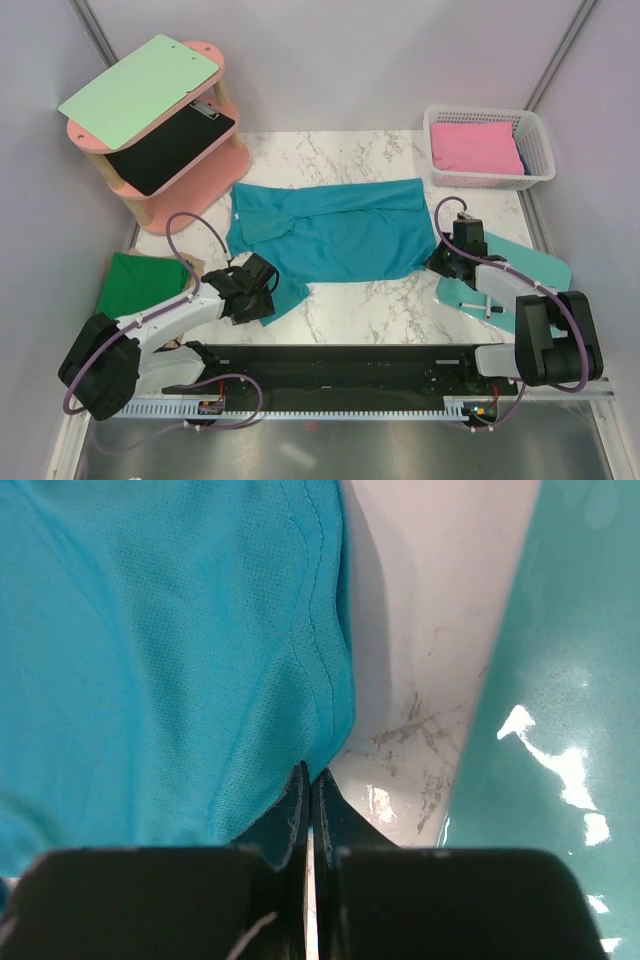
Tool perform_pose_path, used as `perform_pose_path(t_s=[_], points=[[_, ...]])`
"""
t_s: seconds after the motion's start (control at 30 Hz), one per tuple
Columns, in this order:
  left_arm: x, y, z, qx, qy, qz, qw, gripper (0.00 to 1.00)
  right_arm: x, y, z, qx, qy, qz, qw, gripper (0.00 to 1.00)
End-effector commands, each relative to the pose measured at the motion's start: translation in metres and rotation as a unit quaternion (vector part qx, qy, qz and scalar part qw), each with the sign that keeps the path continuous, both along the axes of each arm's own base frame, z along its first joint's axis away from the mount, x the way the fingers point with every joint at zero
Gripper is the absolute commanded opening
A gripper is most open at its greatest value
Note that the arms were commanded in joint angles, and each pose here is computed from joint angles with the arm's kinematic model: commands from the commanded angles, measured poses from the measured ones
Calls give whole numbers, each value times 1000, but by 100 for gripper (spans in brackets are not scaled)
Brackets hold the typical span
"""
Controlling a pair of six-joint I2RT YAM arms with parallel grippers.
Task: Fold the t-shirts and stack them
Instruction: Grap the side of the flattened tshirt closest away from the robot with both arms, then fold the other side of the tshirt into a rectangle
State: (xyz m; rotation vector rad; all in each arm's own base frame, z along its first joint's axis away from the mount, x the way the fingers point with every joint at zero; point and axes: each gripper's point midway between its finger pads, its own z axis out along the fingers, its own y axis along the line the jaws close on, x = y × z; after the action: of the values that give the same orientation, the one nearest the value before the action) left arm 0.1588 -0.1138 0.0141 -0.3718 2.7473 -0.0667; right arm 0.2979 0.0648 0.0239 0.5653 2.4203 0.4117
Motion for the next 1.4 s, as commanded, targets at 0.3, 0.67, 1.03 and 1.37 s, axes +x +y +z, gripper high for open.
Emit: perform_pose_path(t_s=[0.3,0.67,1.03,1.37], points=[[0,-18,-2,-21,8,2,1000,2,14,10,17,27,-31,15,999,0],[30,-23,70,-56,-101,10,993,2,18,14,61,31,-91,34,995,0],[85,-18,139,-10,-188,25,982,2,57,4,88,1,-127,15,992,0],[153,1,169,39,-211,35,976,2,118,0,83,19,-134,-18,991,0]])
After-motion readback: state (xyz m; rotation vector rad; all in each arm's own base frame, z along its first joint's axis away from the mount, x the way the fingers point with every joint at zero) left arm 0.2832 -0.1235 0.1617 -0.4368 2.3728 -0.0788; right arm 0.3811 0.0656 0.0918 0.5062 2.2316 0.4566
